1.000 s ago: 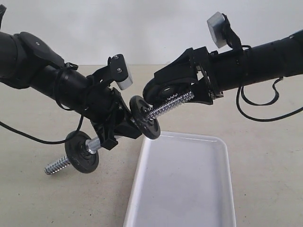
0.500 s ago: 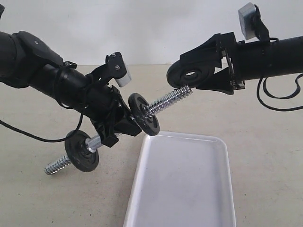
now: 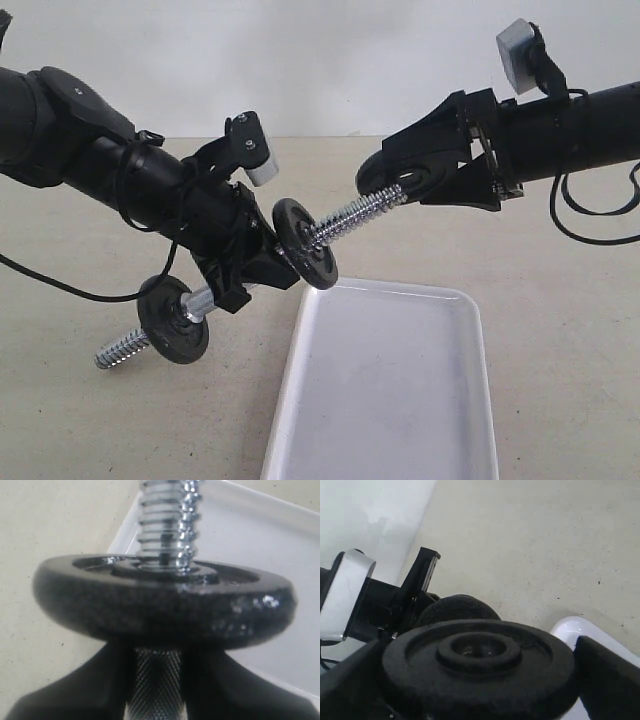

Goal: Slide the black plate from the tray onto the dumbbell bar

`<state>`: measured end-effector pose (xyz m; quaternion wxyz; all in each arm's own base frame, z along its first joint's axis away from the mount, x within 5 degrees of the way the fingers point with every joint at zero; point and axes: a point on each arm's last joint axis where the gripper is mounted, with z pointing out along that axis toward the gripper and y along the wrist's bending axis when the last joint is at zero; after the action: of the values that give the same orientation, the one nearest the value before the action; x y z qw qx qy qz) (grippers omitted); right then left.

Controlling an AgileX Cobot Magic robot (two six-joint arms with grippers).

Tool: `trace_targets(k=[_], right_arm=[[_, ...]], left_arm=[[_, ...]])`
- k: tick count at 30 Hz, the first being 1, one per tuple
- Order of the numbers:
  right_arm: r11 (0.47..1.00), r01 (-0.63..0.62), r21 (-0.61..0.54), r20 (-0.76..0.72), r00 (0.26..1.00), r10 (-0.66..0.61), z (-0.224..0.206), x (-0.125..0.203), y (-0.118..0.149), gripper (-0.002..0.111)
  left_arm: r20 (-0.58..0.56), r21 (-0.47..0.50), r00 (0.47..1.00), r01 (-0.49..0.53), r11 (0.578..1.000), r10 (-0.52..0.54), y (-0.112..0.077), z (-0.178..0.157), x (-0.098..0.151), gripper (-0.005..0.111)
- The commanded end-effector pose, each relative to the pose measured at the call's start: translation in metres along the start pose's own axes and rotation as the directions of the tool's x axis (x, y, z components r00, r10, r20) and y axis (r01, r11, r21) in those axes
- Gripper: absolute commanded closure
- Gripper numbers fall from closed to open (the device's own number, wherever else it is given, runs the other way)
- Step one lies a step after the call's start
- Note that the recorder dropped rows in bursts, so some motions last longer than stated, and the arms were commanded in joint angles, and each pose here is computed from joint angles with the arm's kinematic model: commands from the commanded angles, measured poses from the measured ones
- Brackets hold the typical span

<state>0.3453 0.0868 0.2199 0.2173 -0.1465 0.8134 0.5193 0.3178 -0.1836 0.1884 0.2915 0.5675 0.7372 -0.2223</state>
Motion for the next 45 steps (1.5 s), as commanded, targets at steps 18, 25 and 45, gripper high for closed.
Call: trace_targets(k=[18, 25, 45], right_arm=[[0.999, 0.007, -0.035, -0.027, 1.000, -0.008, -0.004, 0.001, 0.008, 0.108], [0.999, -0.001, -0.036, -0.024, 1.000, 0.000, -0.004, 0.001, 0.008, 0.108], [0.996, 0.002, -0.087, 0.084, 0.996, 0.005, -0.004, -0.009, 0.013, 0.108]], left_arm=[[0.168, -0.113, 0.983, 0.092, 0.989, -0.072, 0.008, -0.024, -0.031, 0.102], [0.223, -0.125, 0.968, 0.142, 0.982, -0.111, 0.011, -0.025, -0.036, 0.102], [0.275, -0.109, 0.950, 0.181, 0.977, -0.145, 0.011, -0.026, -0.040, 0.102]])
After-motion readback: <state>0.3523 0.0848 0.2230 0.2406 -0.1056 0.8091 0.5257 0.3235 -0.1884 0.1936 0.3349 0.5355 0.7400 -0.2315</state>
